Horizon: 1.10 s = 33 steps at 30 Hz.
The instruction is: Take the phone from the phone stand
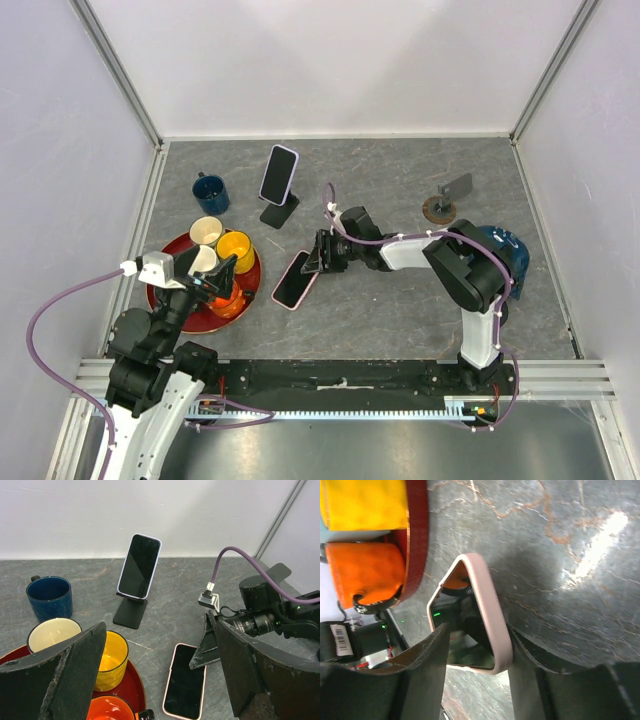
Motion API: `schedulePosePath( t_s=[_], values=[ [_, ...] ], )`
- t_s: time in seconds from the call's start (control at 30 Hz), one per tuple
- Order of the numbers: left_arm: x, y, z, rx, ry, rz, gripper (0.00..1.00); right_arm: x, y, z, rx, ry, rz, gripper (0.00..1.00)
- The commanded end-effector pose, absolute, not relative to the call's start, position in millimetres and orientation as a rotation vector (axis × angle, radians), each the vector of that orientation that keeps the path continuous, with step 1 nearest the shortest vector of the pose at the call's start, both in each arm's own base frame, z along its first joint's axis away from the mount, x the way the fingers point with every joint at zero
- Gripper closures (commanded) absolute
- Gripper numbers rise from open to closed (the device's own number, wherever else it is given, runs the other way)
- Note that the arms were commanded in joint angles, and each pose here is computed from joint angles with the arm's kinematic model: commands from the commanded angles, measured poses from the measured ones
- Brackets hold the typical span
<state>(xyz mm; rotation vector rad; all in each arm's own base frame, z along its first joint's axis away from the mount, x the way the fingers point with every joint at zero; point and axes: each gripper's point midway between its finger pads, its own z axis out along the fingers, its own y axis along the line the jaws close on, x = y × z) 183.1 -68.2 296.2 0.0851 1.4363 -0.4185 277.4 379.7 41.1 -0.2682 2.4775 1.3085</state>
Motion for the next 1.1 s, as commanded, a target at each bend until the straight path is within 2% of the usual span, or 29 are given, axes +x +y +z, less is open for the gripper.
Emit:
schedulePosePath(
  t_s=[0.0, 0.17, 0.3, 0.4, 0.57, 0.73, 0.93, 1.07],
  values=[
    [184, -70, 301, 0.12, 1.414, -0.404, 0.04, 292, 381, 45, -0.305, 2.443, 1.225, 0.44],
    [184, -70, 302, 0.121, 1.414, -0.405, 0.04, 296, 375, 45, -0.305, 2.449, 1.15, 0.29],
    [184, -70, 301, 0.122, 1.416, -0.403, 0.04, 303, 366, 49, -0.319, 2.44, 1.056, 0.11],
    [184, -70, 302, 0.12, 1.415, -0.403, 0.04, 311, 356, 51, -0.324, 2.438, 0.948, 0.04],
    [185, -70, 300, 0.121, 1.424, -0.402, 0.04, 321, 330, 60, -0.328, 2.434, 0.741, 0.02],
    [187, -69, 298, 0.115, 1.434, -0.396, 0.04, 337, 292, 108, -0.278, 2.306, 0.515, 0.02],
    [190, -69, 295, 0.112, 1.457, -0.388, 0.04, 342, 227, 207, -0.125, 2.041, 0.306, 0.02],
    [193, -69, 290, 0.101, 1.487, -0.382, 0.04, 323, 170, 276, -0.029, 1.882, 0.177, 0.02]
  ],
)
